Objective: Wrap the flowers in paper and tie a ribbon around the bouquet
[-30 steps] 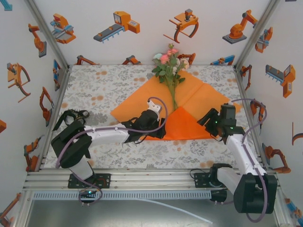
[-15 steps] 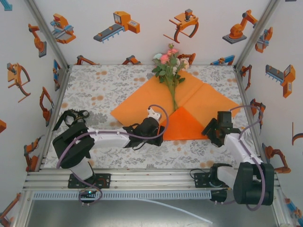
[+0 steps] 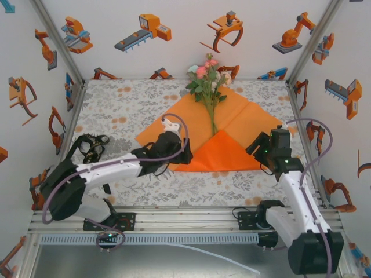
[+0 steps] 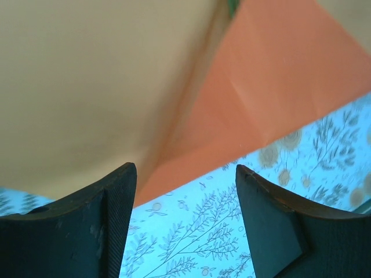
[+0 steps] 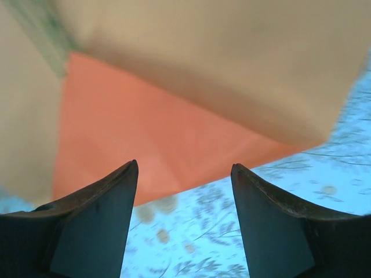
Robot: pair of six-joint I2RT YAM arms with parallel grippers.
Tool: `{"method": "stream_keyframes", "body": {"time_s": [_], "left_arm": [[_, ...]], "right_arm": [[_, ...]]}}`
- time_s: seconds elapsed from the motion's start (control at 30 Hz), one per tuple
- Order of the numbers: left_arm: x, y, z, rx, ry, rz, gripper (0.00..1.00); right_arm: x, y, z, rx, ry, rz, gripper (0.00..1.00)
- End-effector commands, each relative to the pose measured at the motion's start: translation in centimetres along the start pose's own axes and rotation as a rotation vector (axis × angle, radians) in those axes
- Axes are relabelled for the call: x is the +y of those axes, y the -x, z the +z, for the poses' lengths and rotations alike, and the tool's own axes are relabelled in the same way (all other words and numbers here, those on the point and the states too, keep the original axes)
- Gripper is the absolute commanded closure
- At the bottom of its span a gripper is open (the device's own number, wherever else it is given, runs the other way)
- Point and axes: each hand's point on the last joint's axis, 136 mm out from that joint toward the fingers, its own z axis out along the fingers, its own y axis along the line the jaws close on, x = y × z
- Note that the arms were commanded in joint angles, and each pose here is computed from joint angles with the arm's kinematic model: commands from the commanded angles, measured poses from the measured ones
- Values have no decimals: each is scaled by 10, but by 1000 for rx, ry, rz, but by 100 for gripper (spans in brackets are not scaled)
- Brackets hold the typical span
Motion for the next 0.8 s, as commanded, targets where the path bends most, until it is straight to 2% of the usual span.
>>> {"method": "stream_keyframes", "body": {"time_s": [0.0, 0.17, 0.27, 0.33, 0.43, 0.6, 0.7, 0.77], "left_arm": [[67, 22, -19, -32, 218, -127, 35], [178, 24, -38, -18, 449, -350, 34], [228, 15, -44, 20, 525, -480, 34], [249, 12, -45, 40, 563, -515, 34], [260, 12, -38, 78, 581, -496, 33], [248, 2, -12, 167, 504, -495, 27], [243, -6, -5, 169, 517, -495, 12], [231, -7, 7, 160, 453, -505, 8]], "right_arm": [[46, -26, -7, 78, 128, -41, 40], [116, -92, 15, 289, 265, -108, 45], [144, -119, 28, 341, 291, -181, 52], [152, -127, 40, 357, 283, -205, 54], [153, -130, 61, 346, 250, -223, 62], [138, -131, 82, 319, 156, -290, 67], [134, -132, 84, 322, 145, -327, 67], [130, -134, 86, 325, 135, -339, 67]]}}
